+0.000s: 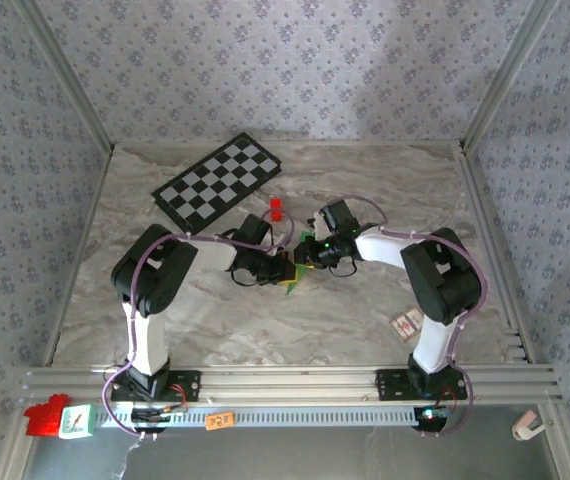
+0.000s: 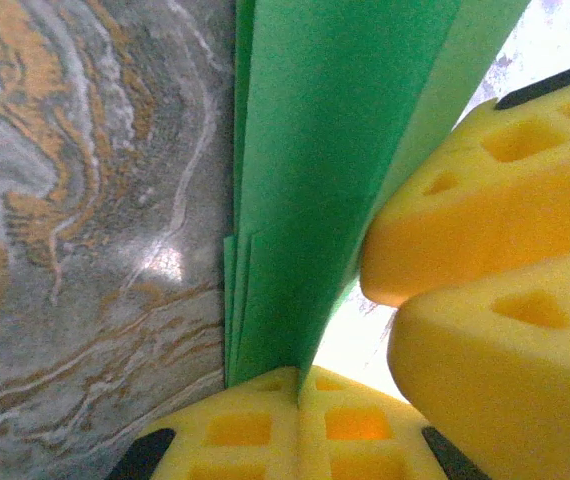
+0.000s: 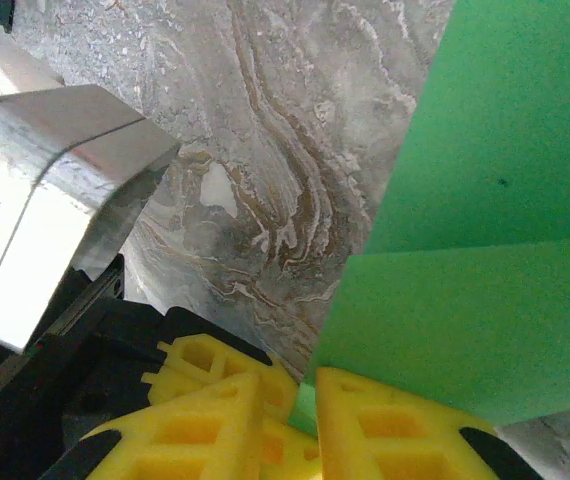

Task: Fold a paper plane with a square sheet of paper (pick it up from the middle)
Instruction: Fold the wing for the fifth time at the center of the table.

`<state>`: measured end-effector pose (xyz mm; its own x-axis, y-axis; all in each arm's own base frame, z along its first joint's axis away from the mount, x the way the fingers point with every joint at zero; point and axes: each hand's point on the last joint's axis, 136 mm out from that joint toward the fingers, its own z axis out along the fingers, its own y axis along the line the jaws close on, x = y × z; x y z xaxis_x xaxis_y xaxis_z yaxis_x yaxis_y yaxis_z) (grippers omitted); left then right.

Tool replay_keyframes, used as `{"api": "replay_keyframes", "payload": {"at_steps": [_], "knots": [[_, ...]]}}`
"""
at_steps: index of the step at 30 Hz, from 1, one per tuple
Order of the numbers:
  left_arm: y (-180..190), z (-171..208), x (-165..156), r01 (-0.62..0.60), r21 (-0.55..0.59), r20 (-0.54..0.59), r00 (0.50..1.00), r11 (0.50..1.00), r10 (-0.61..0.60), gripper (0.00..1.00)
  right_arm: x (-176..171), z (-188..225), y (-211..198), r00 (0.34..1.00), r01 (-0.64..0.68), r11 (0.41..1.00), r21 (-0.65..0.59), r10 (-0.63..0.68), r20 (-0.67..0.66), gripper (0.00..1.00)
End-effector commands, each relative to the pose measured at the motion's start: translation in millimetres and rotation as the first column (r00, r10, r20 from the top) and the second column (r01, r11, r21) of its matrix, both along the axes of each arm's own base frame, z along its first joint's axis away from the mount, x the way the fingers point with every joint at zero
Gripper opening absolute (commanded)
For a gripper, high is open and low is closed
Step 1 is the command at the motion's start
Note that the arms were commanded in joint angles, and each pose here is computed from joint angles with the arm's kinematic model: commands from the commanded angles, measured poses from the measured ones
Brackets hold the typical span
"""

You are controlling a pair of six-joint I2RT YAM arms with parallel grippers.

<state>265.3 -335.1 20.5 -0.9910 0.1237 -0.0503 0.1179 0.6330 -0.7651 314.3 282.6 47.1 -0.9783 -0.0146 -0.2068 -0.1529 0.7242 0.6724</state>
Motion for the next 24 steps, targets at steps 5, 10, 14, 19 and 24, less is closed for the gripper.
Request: {"api": "replay_keyframes", "payload": {"at_steps": [5, 10, 14, 19, 24], "knots": [[17.8, -34.9, -10.9, -0.024, 0.125, -0.079, 0.996, 0.992, 0.034, 0.06, -0.8, -7.9, -3.3, 1.000, 0.010, 0.999, -0.033, -0.011, -0.017, 0.23], [18.7, -35.4, -11.3, -0.031, 0.127, -0.088, 0.995, 0.991, 0.042, 0.06, -0.5, 10.0, -1.4, 1.000, 0.004, 1.000, 0.013, -0.005, 0.031, 0.26], [18.9, -35.6, -11.6, -0.031, 0.127, -0.088, 0.995, 0.991, 0.043, 0.06, -0.5, 19.3, -7.6, 0.998, 0.025, 0.999, 0.035, -0.028, 0.063, 0.27], [18.9, -35.7, -11.2, -0.032, 0.126, -0.088, 0.995, 0.991, 0.043, 0.06, -5.1, 10.3, -12.5, 0.999, 0.039, 0.999, 0.025, -0.040, 0.036, 0.24], [18.9, -35.7, -10.9, -0.033, 0.126, -0.087, 0.995, 0.992, 0.044, 0.06, -6.4, -1.4, -11.8, 0.999, 0.043, 0.999, 0.011, -0.043, 0.003, 0.21]]}}
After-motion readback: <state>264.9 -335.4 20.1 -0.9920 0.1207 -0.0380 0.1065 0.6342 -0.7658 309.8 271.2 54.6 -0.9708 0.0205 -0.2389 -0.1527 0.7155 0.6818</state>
